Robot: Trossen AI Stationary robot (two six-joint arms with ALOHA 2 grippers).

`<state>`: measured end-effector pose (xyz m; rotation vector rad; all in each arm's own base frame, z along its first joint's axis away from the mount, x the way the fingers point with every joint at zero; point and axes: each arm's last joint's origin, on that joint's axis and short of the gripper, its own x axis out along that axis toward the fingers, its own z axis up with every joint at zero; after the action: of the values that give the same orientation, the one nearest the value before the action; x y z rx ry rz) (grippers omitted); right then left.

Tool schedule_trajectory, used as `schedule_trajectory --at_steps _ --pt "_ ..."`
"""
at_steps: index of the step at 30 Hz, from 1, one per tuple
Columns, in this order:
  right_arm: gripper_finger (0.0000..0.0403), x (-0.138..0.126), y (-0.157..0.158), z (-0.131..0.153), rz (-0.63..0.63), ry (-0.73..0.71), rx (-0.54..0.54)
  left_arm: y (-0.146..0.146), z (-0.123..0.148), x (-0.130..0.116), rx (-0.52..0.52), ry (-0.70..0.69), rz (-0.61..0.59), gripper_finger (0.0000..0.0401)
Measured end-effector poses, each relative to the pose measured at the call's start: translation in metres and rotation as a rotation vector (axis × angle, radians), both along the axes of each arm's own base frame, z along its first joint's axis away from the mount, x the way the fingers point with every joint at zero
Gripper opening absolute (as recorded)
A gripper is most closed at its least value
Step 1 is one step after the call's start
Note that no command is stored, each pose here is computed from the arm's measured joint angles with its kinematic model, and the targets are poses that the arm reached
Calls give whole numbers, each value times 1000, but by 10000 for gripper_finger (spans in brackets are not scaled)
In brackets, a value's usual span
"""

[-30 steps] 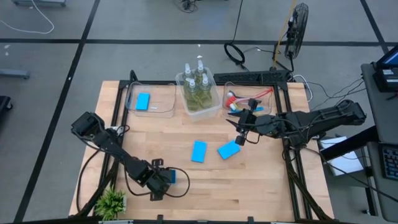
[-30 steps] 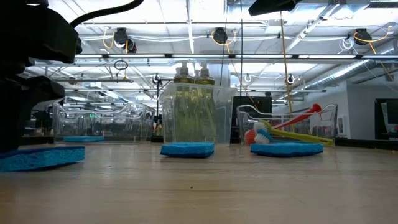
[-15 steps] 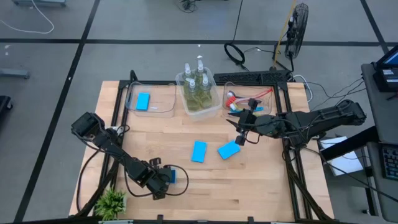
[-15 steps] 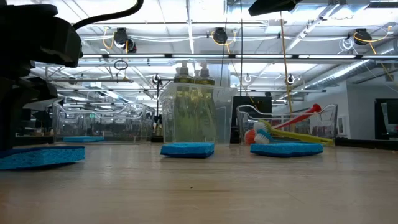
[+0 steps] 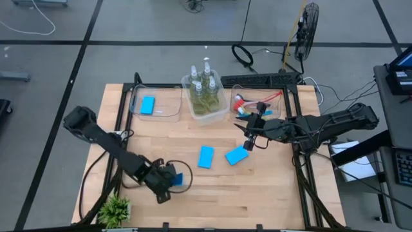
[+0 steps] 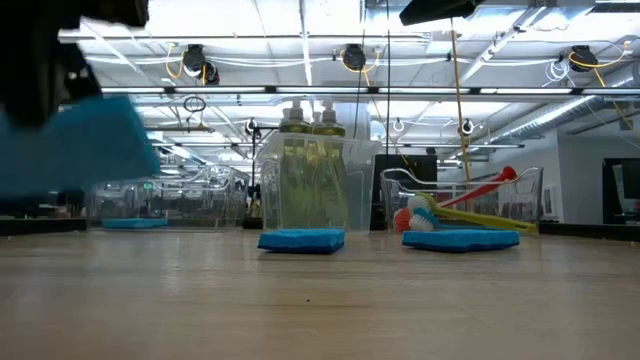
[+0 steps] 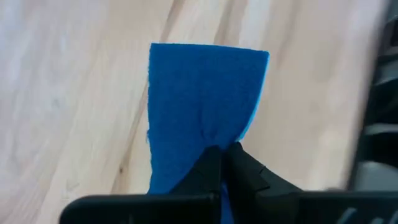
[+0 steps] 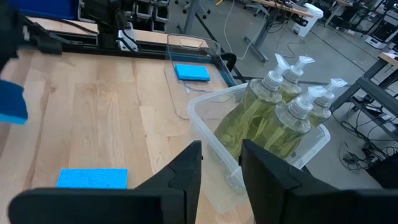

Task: Pick & Place Kitchen Sink Supplies
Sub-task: Put the blue sponge into the left transparent bin

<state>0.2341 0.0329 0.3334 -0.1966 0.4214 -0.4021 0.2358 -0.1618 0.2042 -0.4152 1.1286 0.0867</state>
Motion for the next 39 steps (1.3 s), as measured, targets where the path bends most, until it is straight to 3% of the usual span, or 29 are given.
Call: schedule_trajectory --at_steps 10,17,27,34,39 --pt "100 0 0 0 0 0 0 31 92 -11 -194 -499 30 5" --pt "100 0 0 0 0 1 0 49 146 -24 -208 -897 -9 5" --pt "100 0 0 0 0 1 -1 53 198 -37 -222 -1403 -182 5" --pt "100 0 0 0 0 3 -1 54 199 -37 -222 -1417 -176 5" --pt "100 0 0 -1 0 7 -2 56 190 -33 -173 -1308 -50 5"
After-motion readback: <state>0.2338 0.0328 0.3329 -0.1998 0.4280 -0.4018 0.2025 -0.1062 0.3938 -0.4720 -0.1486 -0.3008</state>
